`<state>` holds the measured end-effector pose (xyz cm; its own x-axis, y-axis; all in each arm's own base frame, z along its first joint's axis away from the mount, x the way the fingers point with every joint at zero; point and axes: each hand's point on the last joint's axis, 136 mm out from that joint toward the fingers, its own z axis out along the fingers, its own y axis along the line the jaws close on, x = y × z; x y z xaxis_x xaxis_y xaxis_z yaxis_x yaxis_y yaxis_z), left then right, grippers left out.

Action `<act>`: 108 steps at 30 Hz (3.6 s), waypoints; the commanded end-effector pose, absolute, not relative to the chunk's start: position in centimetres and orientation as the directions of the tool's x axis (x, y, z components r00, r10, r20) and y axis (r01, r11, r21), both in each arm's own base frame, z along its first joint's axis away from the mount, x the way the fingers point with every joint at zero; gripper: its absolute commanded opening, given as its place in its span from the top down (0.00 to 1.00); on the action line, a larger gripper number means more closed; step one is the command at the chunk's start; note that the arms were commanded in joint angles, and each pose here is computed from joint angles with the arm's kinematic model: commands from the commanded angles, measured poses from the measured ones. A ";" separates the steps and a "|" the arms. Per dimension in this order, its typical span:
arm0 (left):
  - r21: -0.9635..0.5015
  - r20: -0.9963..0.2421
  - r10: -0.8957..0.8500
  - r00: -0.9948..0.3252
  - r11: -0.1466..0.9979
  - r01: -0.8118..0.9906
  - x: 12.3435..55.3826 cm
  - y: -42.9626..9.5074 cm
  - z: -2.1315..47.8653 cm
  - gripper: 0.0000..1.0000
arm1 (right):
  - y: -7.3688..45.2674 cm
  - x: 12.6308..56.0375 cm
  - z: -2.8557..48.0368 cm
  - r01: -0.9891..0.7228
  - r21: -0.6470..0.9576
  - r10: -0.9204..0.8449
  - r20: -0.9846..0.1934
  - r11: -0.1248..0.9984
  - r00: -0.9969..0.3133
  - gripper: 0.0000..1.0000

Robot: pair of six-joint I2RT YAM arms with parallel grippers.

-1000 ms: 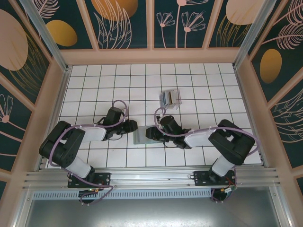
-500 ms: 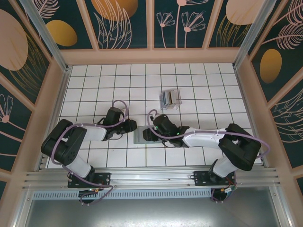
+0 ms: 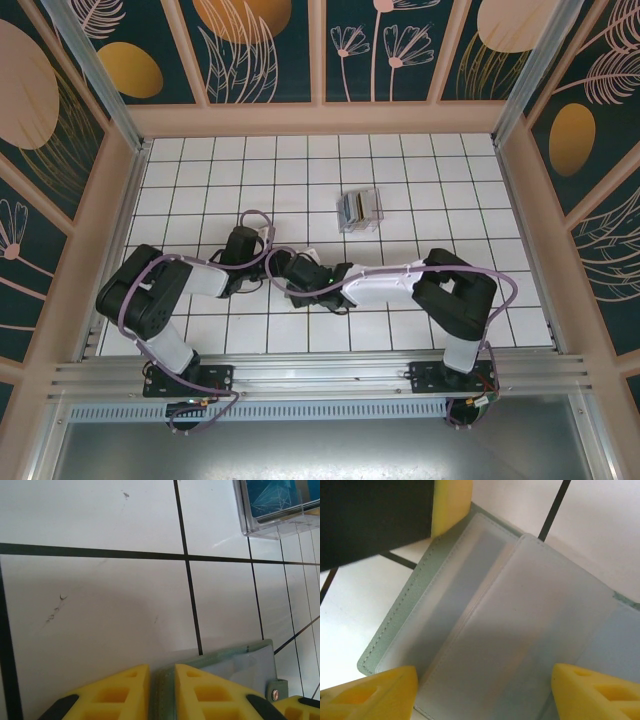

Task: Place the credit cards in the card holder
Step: Flip over the card slot on the card holder, then pick up the credit card from the storage box.

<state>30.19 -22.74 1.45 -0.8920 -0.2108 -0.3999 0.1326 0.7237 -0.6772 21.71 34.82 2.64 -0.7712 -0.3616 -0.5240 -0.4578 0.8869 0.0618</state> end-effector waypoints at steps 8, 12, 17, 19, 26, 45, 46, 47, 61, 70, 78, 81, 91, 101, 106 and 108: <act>-0.471 -0.171 -0.160 -0.972 0.880 -0.062 23.7 -18.1 -7.8 0.78 | 33.0 22.2 3.8 -0.371 0.043 -0.286 -0.558 0.927 -0.779 0.38; -0.472 -0.168 -0.160 -0.973 0.879 -0.063 23.7 -18.1 -7.8 0.78 | 32.3 22.4 4.4 -0.354 0.063 -0.257 -0.569 0.933 -0.781 0.45; -0.475 -0.168 -0.158 -0.973 0.878 -0.061 23.7 -18.1 -7.8 0.79 | 31.6 22.4 4.5 -0.330 0.070 -0.234 -0.571 0.941 -0.787 0.49; -0.474 -0.166 -0.158 -0.973 0.878 -0.061 23.6 -18.1 -7.8 0.79 | 31.2 22.3 4.6 -0.321 0.090 -0.214 -0.576 0.943 -0.789 0.52; -0.482 -0.173 -0.165 -0.971 0.874 -0.063 23.7 -18.2 -7.4 0.76 | 26.9 22.9 5.4 -0.155 0.101 -0.066 -0.595 0.983 -0.801 0.53; -0.568 -0.431 -0.291 -0.854 0.823 0.006 27.3 -18.0 4.0 0.34 | 21.1 30.6 14.5 -0.111 0.408 0.193 -0.633 0.906 -0.750 0.38; -0.557 -0.451 -0.301 -0.840 0.830 0.002 27.5 -17.5 4.8 0.18 | 20.7 31.7 14.9 -0.106 0.398 0.188 -0.632 0.911 -0.752 0.37; -0.546 -0.474 -0.310 -0.824 0.838 -0.001 27.6 -17.0 5.5 0.04 | 20.2 32.7 14.9 -0.101 0.380 0.177 -0.631 0.919 -0.756 0.36; -0.431 -0.619 -0.308 -0.723 0.902 -0.016 27.2 -13.1 8.9 0.01 | 20.6 43.2 12.1 -0.177 0.319 0.043 -0.578 0.931 -0.815 0.34; -0.409 -0.618 -0.275 -0.737 0.913 0.003 26.7 -13.0 8.4 0.02 | 20.9 44.6 7.7 -0.165 0.214 -0.038 -0.497 0.963 -0.867 0.36; -0.406 -0.622 -0.268 -0.736 0.914 0.011 26.9 -13.1 8.2 0.02 | 22.6 43.5 9.5 -0.225 0.309 -0.042 -0.504 0.924 -0.863 0.40; -0.414 -0.610 -0.264 -0.747 0.910 0.016 27.0 -13.5 8.2 0.02 | 23.0 43.1 11.0 -0.249 0.341 -0.037 -0.523 0.907 -0.852 0.43; -0.437 -0.593 -0.282 -0.754 0.899 0.007 26.5 -13.5 7.2 0.03 | 23.9 42.5 12.8 -0.298 0.417 -0.028 -0.543 0.859 -0.839 0.59; -0.450 -0.574 -0.284 -0.768 0.893 0.007 26.1 -13.8 6.9 0.03 | 23.5 42.3 10.8 -0.285 0.399 -0.041 -0.520 0.871 -0.853 0.73; -0.449 -0.570 -0.290 -0.769 0.894 -0.004 25.9 -13.6 6.5 0.03 | 23.1 42.2 10.8 -0.272 0.386 -0.032 -0.525 0.881 -0.851 0.90; -0.451 -0.569 -0.290 -0.769 0.893 -0.002 25.9 -13.6 6.6 0.03 | 22.9 42.2 11.2 -0.274 0.379 -0.028 -0.542 0.884 -0.840 0.93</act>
